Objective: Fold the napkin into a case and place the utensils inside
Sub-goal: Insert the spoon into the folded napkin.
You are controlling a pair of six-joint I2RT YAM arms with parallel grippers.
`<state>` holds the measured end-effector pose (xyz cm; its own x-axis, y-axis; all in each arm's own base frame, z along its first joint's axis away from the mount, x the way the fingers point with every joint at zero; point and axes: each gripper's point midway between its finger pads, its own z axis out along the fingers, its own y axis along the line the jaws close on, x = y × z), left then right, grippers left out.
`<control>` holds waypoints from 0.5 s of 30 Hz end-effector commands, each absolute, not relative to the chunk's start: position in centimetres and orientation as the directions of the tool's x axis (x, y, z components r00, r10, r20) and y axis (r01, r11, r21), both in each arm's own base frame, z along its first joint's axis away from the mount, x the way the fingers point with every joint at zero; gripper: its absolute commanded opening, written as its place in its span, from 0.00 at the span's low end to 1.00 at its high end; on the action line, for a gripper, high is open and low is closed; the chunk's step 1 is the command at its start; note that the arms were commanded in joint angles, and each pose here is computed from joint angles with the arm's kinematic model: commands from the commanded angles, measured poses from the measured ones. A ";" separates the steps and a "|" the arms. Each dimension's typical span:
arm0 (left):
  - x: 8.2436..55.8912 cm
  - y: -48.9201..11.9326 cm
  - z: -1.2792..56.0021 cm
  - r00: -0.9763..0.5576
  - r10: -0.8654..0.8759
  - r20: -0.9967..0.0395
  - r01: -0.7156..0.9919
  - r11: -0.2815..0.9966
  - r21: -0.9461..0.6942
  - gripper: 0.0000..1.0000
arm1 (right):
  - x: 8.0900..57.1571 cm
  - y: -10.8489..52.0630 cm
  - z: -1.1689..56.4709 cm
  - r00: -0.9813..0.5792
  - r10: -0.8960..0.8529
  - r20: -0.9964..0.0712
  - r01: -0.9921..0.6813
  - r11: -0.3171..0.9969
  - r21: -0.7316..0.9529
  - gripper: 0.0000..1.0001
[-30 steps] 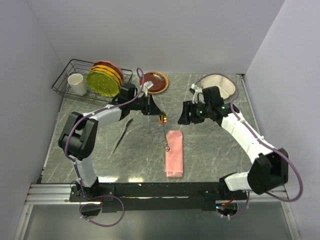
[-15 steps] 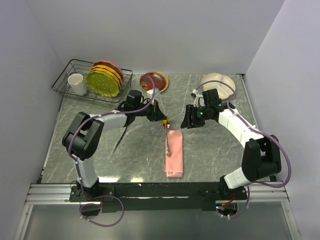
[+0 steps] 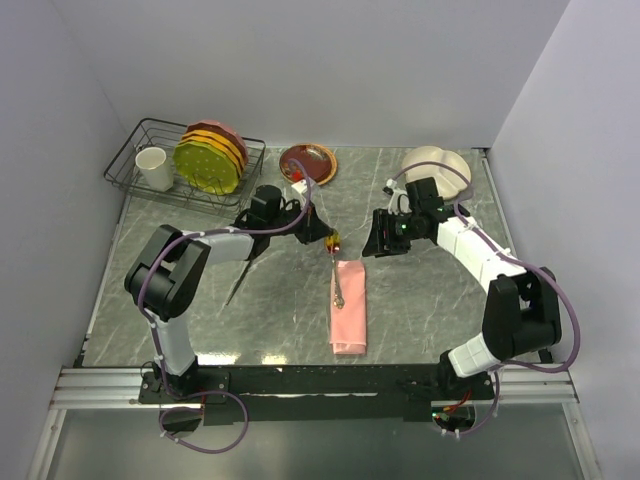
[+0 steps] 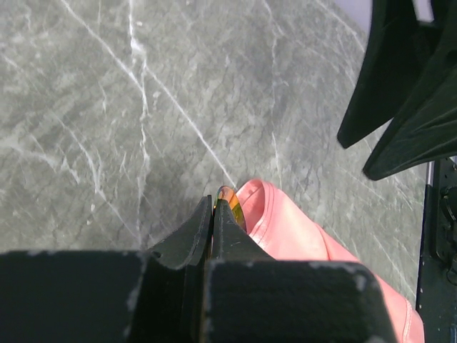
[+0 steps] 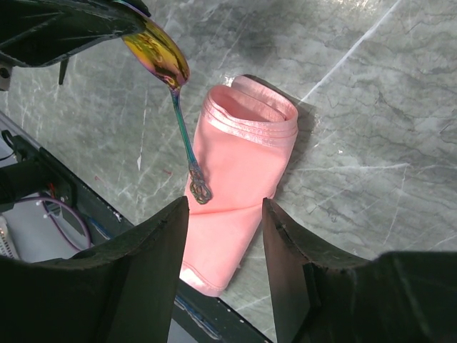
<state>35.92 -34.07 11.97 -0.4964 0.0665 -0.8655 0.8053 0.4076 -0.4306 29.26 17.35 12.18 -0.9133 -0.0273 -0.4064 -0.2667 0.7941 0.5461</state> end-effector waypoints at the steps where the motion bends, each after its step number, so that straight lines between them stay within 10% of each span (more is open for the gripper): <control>1: 35.4 -35.1 14.4 -0.408 0.030 -0.912 0.866 0.329 -0.377 0.01 | 29.8 17.2 12.2 -0.910 -0.015 -0.414 -0.263 0.794 0.548 0.53; 15: 32.3 -35.2 14.4 -0.483 0.006 -0.875 0.846 0.262 -0.465 0.01 | 30.3 17.1 11.2 -0.920 -0.006 -0.391 -0.240 0.800 0.551 0.53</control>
<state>33.10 -34.37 10.80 -0.5548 0.0558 -0.8301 0.7915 0.3428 -0.5059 29.40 17.18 10.76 -0.9310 -0.0231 -0.3642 -0.2346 0.8023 0.5488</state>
